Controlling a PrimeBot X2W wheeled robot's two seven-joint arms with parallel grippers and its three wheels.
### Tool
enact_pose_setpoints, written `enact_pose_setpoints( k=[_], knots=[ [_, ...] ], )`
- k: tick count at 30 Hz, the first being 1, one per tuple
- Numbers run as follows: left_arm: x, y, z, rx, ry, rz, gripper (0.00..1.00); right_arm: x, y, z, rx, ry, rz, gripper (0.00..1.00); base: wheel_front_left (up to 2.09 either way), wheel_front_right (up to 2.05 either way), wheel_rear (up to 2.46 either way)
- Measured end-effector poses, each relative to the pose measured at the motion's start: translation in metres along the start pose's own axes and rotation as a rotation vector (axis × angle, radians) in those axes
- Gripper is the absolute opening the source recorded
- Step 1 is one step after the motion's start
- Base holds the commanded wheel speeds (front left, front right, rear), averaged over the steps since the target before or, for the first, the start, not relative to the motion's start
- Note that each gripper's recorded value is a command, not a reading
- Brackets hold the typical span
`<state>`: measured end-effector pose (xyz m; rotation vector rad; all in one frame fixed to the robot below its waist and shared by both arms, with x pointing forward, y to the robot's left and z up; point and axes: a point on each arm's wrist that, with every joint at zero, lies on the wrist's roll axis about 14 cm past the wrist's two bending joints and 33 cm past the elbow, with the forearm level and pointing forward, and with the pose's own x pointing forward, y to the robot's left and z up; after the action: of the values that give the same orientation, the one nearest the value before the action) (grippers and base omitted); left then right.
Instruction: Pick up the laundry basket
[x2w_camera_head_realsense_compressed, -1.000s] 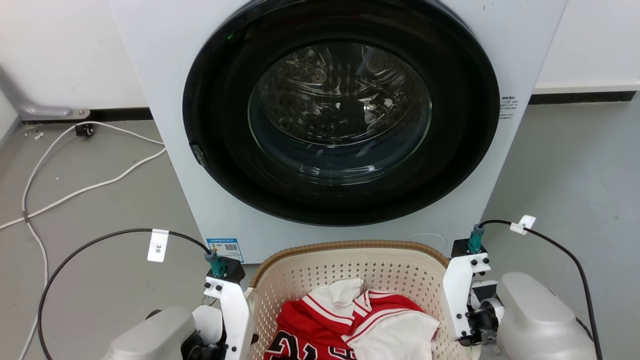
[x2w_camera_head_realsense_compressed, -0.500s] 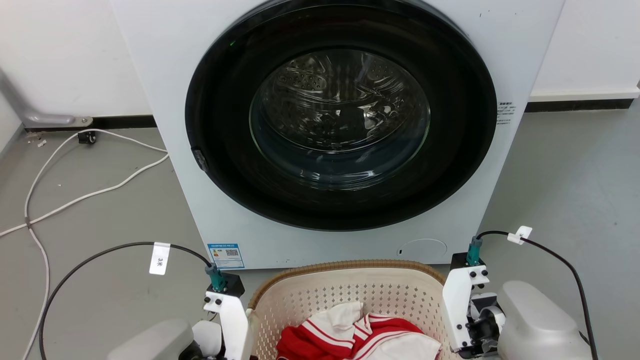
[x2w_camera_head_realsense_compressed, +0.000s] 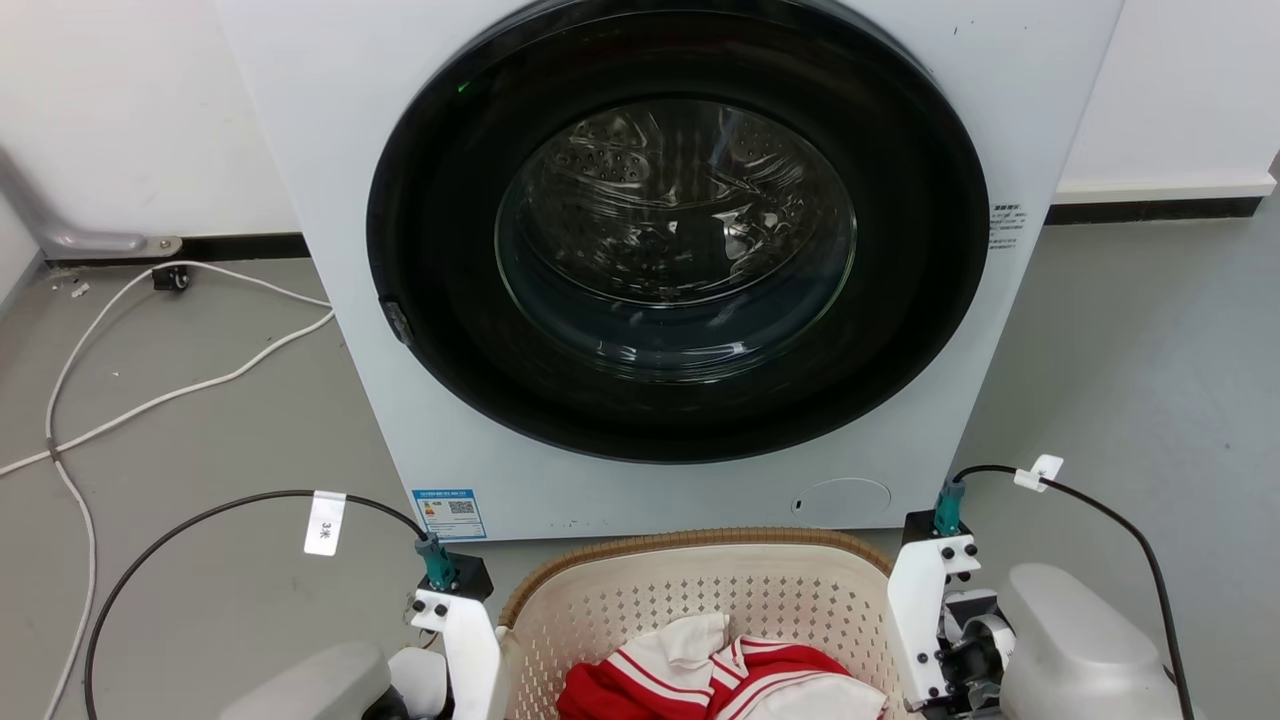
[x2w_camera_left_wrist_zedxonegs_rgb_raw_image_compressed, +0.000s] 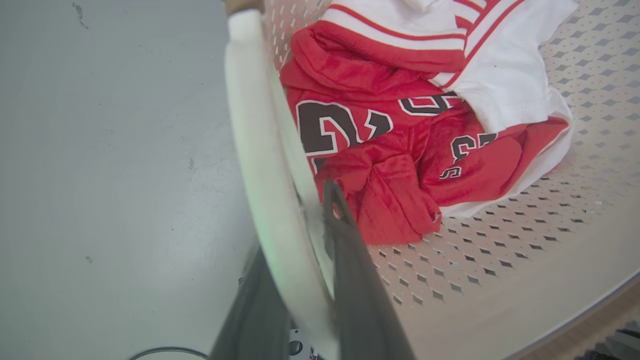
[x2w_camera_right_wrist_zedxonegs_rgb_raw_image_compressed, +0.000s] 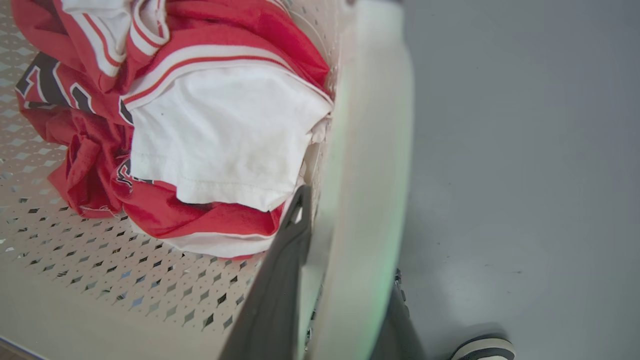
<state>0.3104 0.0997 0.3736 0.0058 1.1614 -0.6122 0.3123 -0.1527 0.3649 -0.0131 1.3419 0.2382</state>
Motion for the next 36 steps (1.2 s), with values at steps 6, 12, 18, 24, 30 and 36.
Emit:
enact_pose_setpoints(
  k=[6, 12, 18, 24, 30, 36],
  knots=[
    [0.0, 0.0001, -0.0003, -0.002, 0.0, 0.0, 0.0, 0.0007, 0.0002, -0.0011, 0.005, 0.004, 0.004, 0.0, 0.0, 0.0, 0.0],
    [-0.0002, 0.0008, -0.0006, -0.004, 0.001, 0.001, 0.0, 0.0, 0.0006, 0.0013, 0.002, 0.003, 0.004, 0.0, 0.0, 0.0, 0.0],
    [-0.0007, 0.001, 0.0003, -0.008, -0.003, 0.002, 0.0, -0.0008, 0.0006, 0.0028, 0.003, 0.001, 0.004, 0.0, 0.0, 0.0, 0.0],
    [-0.0007, 0.001, 0.002, -0.02, -0.011, 0.0, 0.0, -0.002, -0.0005, 0.0052, 0.002, -0.007, 0.001, 0.0, 0.0, 0.0, 0.0],
    [-0.0008, 0.0009, 0.0034, -0.018, -0.012, 0.001, 0.0, -0.0029, -0.0009, 0.0064, 0.007, -0.009, 0.002, 0.0, 0.0, 0.0, 0.0],
    [-0.0006, 0.0006, 0.0036, -0.018, -0.013, 0.0, 0.0, -0.0026, -0.0015, 0.0061, 0.009, -0.008, 0.001, 0.0, 0.0, 0.0, 0.0]
  ],
)
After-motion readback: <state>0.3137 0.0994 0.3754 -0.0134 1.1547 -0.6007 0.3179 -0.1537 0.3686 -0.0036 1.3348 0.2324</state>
